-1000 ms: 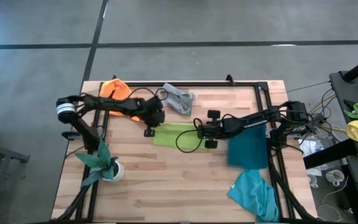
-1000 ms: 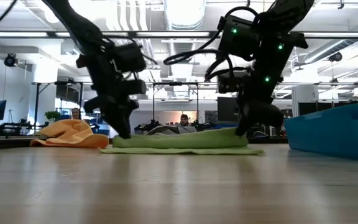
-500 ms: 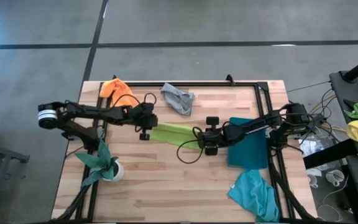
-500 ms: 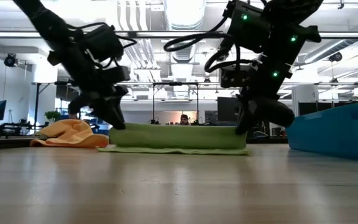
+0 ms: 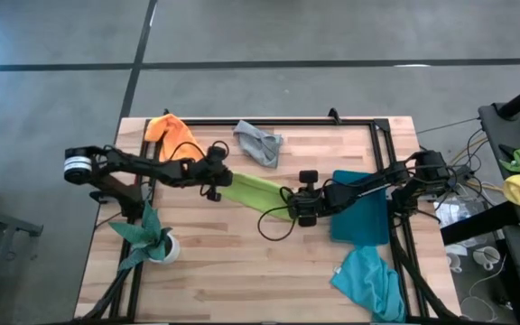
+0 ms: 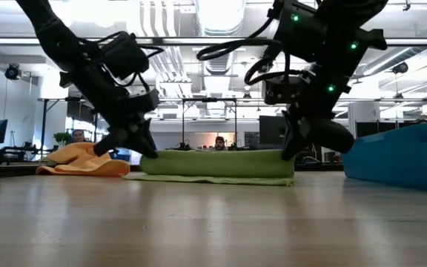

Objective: Roll microfiber towels into tight, uniform cylinder then place into a basket
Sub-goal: Roll the green towel

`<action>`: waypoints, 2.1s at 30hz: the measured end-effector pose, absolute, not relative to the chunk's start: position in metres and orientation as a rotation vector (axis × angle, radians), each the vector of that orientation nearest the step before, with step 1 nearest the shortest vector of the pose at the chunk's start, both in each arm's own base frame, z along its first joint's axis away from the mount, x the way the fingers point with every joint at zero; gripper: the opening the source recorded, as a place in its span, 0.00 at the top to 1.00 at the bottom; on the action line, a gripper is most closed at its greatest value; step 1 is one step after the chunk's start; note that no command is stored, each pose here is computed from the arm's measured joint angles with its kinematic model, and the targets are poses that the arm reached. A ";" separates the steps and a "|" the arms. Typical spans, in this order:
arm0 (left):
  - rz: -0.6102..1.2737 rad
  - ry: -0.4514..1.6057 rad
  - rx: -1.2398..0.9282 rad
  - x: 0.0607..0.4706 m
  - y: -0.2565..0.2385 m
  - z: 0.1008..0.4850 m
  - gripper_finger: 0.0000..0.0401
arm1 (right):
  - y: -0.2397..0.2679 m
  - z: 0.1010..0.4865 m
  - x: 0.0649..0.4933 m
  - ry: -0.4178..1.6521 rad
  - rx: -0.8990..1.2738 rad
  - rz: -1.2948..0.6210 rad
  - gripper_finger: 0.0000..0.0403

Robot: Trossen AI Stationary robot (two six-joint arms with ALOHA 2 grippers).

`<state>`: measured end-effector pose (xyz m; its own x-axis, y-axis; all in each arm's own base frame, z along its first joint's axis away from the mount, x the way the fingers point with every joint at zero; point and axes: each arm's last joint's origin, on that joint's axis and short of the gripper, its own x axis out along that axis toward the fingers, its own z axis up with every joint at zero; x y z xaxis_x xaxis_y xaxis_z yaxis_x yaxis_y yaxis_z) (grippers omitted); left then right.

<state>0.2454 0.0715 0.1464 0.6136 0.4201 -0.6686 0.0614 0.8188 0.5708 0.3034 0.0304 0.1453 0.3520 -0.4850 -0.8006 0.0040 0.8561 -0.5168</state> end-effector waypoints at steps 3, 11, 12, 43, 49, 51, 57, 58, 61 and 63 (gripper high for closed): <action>0.216 0.909 0.597 0.249 0.072 0.139 1.00 | 0.030 0.143 0.301 1.183 -0.482 -0.339 0.98; 0.202 0.932 0.649 0.255 0.074 0.127 1.00 | 0.035 0.140 0.298 1.185 -0.488 -0.317 0.98; 0.201 0.933 0.649 0.254 0.074 0.129 1.00 | 0.036 0.139 0.299 1.183 -0.477 -0.302 0.98; 0.045 1.083 0.524 0.234 0.065 0.149 0.77 | 0.054 0.148 0.320 1.042 -0.078 -0.054 0.68; 0.013 1.095 0.508 0.232 0.064 0.149 0.77 | 0.057 0.135 0.328 1.023 0.008 -0.041 0.67; 0.011 1.100 0.508 0.232 0.064 0.149 0.77 | 0.058 0.136 0.330 1.032 0.039 -0.035 0.68; 0.018 1.085 0.511 0.236 0.065 0.161 0.77 | 0.059 0.164 0.334 1.009 0.066 -0.056 0.68; 0.016 1.092 0.510 0.236 0.065 0.164 0.77 | 0.058 0.168 0.334 1.011 0.063 -0.072 0.68; 0.023 1.085 0.508 0.240 0.067 0.173 0.77 | 0.054 0.174 0.330 1.033 0.072 -0.185 0.67; 0.027 1.086 0.463 0.241 0.070 0.178 0.77 | 0.047 0.178 0.329 1.035 0.145 -0.249 0.65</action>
